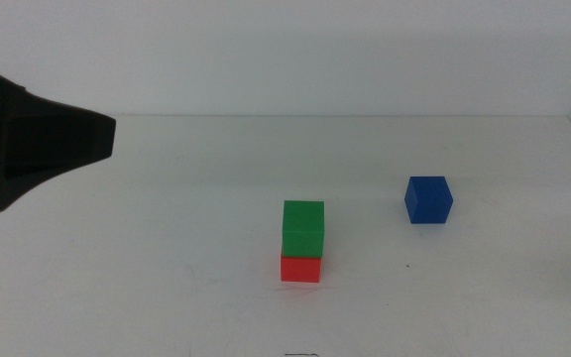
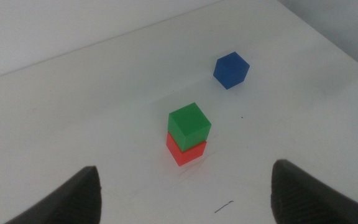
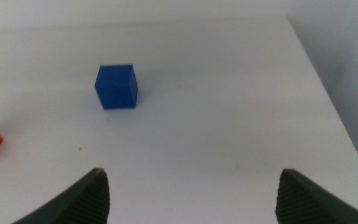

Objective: Stack red cubes first, then green, then blue cubes in a specific spot.

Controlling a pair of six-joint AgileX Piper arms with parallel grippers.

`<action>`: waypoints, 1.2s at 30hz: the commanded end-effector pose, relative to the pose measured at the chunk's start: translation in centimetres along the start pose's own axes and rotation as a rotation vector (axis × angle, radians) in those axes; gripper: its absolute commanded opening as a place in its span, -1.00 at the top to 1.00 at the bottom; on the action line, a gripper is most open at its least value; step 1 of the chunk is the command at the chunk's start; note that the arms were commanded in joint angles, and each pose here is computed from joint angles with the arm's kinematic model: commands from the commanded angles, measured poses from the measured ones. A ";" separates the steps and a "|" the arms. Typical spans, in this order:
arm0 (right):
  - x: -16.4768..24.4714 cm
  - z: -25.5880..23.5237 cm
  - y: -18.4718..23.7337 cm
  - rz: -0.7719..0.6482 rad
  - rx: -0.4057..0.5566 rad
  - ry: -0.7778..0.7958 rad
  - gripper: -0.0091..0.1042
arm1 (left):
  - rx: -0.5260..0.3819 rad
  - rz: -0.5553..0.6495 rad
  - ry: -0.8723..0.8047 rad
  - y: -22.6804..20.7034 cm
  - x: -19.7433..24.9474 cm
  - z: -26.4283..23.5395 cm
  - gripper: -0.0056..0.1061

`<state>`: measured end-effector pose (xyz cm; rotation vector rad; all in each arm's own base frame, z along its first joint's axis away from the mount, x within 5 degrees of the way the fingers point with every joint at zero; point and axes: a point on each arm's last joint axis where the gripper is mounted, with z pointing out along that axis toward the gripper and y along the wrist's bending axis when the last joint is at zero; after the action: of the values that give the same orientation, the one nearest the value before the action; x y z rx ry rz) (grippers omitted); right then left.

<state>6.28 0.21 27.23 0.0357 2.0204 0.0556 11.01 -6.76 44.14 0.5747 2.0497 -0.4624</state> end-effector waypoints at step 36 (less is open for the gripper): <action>-16.4 28.4 10.7 -0.069 -0.073 0.743 -0.46 | 0.008 -0.008 -0.080 -0.2 -1.0 -0.5 -0.78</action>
<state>38.46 10.79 27.55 -0.1127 2.8420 0.1182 11.01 -6.76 44.14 0.5755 2.0494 -0.4619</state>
